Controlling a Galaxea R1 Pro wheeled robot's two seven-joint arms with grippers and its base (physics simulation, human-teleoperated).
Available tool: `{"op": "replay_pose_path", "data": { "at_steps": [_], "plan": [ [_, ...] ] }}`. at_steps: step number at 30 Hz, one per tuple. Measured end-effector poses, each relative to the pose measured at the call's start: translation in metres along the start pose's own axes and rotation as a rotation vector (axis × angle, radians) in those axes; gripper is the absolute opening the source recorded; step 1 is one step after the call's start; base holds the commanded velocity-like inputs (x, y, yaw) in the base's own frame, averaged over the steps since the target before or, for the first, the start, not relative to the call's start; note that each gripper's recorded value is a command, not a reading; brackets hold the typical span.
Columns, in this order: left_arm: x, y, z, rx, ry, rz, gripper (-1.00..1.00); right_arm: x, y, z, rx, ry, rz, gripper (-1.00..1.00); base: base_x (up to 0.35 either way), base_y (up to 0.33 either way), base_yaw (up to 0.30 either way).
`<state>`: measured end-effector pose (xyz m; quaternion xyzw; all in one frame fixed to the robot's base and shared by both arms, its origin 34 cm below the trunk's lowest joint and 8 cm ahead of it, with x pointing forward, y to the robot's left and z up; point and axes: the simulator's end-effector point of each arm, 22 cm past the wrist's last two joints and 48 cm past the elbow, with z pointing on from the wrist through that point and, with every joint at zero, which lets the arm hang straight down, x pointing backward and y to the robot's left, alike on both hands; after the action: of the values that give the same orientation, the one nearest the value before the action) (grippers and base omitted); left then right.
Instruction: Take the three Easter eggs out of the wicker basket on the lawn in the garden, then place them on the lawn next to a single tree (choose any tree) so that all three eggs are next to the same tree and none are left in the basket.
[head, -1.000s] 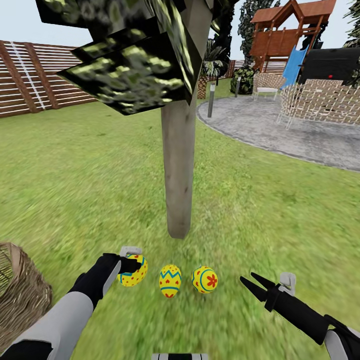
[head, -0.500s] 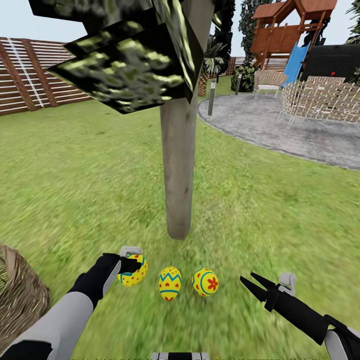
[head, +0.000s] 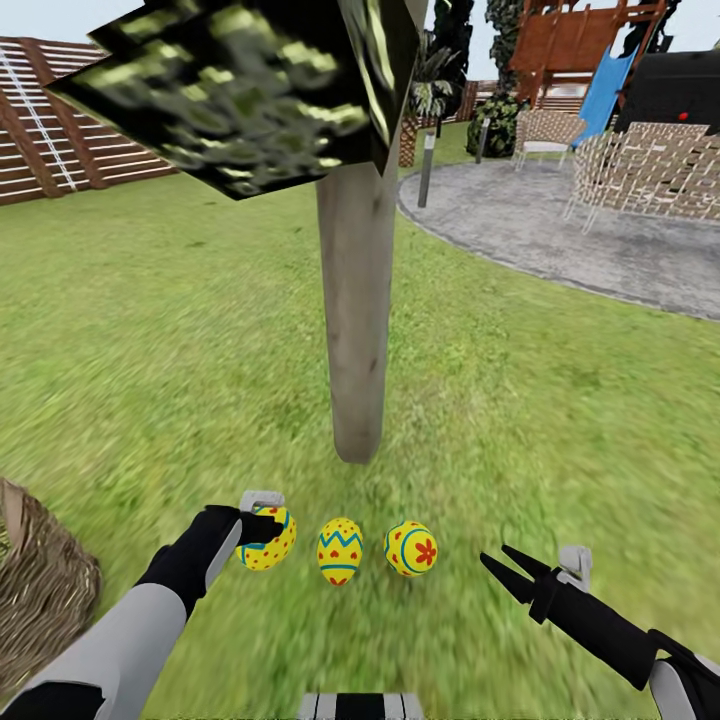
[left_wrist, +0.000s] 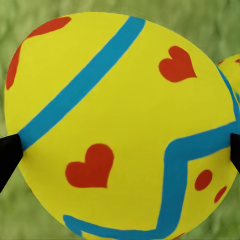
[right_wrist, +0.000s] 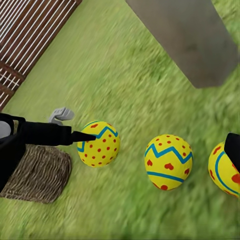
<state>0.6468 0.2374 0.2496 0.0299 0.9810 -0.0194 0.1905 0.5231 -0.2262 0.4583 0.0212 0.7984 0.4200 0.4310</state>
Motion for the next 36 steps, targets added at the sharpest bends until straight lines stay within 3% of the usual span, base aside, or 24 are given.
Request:
{"op": "replay_pose_path", "data": {
  "at_steps": [10, 15, 22, 36],
  "plan": [
    [0.018, 0.000, 0.018, 0.002, 0.037, 0.000, -1.00, 0.014, -0.012, 0.004, 0.013, 0.025, 0.027, 1.00, 0.000, 0.000, 0.000],
    [0.002, -0.001, 0.018, 0.004, -0.004, 0.006, -1.00, 0.021, -0.018, 0.006, 0.022, 0.038, 0.041, 1.00, 0.000, 0.000, 0.000],
    [0.005, -0.001, 0.029, 0.005, -0.008, 0.008, -1.00, 0.031, -0.026, 0.008, 0.033, 0.057, 0.059, 1.00, 0.000, 0.000, 0.000],
    [0.030, -0.001, 0.054, 0.008, 0.037, 0.006, -1.00, 0.052, -0.043, 0.011, 0.056, 0.094, 0.097, 1.00, 0.000, 0.000, 0.000]
  ]
}}
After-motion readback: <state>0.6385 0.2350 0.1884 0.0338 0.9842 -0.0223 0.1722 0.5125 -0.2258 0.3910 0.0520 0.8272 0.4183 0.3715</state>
